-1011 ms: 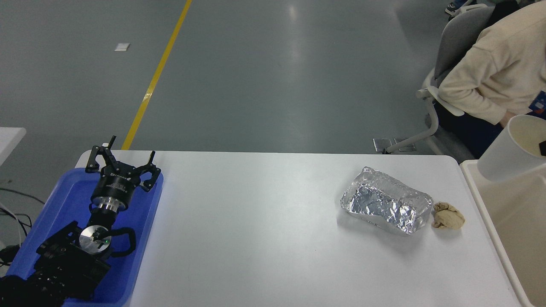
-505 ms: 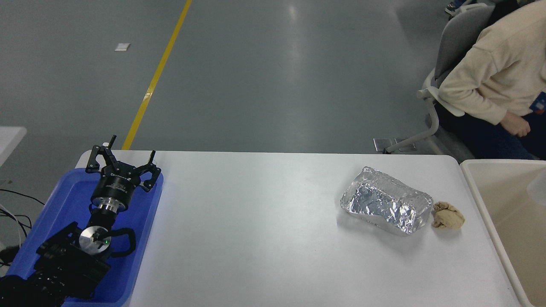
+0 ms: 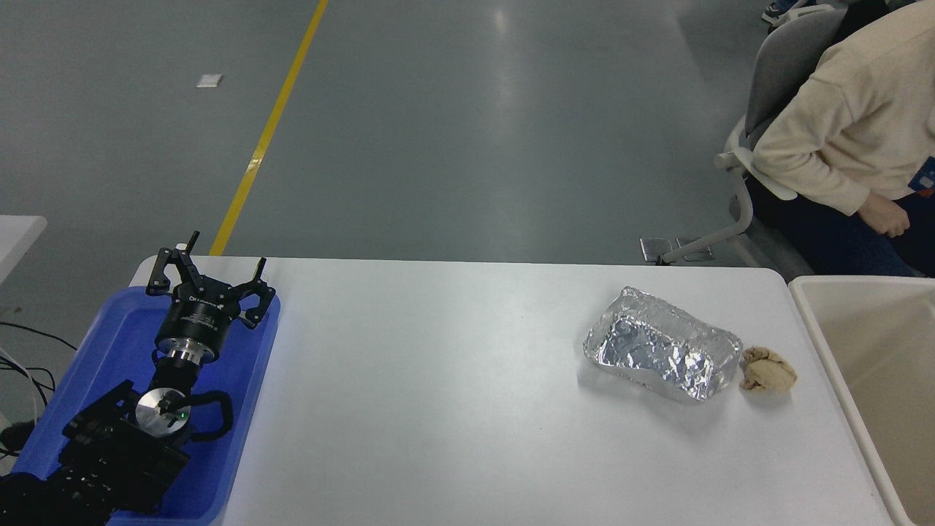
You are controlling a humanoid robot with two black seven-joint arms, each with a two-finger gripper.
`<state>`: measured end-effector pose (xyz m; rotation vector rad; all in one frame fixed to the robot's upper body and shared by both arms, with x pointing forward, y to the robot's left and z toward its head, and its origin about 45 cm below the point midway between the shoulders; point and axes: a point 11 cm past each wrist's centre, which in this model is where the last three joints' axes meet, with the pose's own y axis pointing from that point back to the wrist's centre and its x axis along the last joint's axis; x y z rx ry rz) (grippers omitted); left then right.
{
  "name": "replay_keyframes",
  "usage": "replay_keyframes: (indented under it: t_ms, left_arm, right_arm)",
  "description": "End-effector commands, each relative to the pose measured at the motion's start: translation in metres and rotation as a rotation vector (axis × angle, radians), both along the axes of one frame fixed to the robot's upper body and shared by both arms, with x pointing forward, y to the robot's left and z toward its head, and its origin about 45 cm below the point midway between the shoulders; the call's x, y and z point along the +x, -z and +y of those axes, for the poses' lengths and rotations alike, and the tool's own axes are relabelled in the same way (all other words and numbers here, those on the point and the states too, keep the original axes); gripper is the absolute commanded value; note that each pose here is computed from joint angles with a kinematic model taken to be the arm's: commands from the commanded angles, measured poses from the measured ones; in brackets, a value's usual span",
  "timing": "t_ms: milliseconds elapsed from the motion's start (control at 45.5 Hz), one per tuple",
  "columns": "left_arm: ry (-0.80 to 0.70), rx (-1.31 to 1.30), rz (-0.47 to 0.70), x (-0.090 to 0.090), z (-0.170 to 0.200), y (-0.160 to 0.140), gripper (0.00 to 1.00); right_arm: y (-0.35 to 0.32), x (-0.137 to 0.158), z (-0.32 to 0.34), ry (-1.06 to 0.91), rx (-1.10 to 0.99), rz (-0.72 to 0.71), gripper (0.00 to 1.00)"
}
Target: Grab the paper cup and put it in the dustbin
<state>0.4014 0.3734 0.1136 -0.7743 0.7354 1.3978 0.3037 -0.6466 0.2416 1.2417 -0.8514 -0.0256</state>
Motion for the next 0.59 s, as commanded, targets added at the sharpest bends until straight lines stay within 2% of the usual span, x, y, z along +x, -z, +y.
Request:
replay_keyframes:
  t_ms: [0,308,440,571]
  left_arm:
    - [0.0,0.001,0.0,0.0,0.0,0.0,1.0]
    - [-0.001,0.0,0.0,0.0,0.0,0.0,1.0]
    - [-0.001,0.0,0.0,0.0,0.0,0.0,1.0]
    - [0.0,0.001,0.0,0.0,0.0,0.0,1.0]
  right_arm:
    - [0.04,-0.02,-0.017,0.052,-0.083,-0.045,0.0]
    - [0.091,-0.04,-0.015,0.013,-0.271,-0.108,0.0]
    - [0.117,-0.059,-0.009,0.021,-0.3,-0.096,0.0]
    - [0.122,-0.061,-0.007,0.014,-0.318,-0.107,0.0]
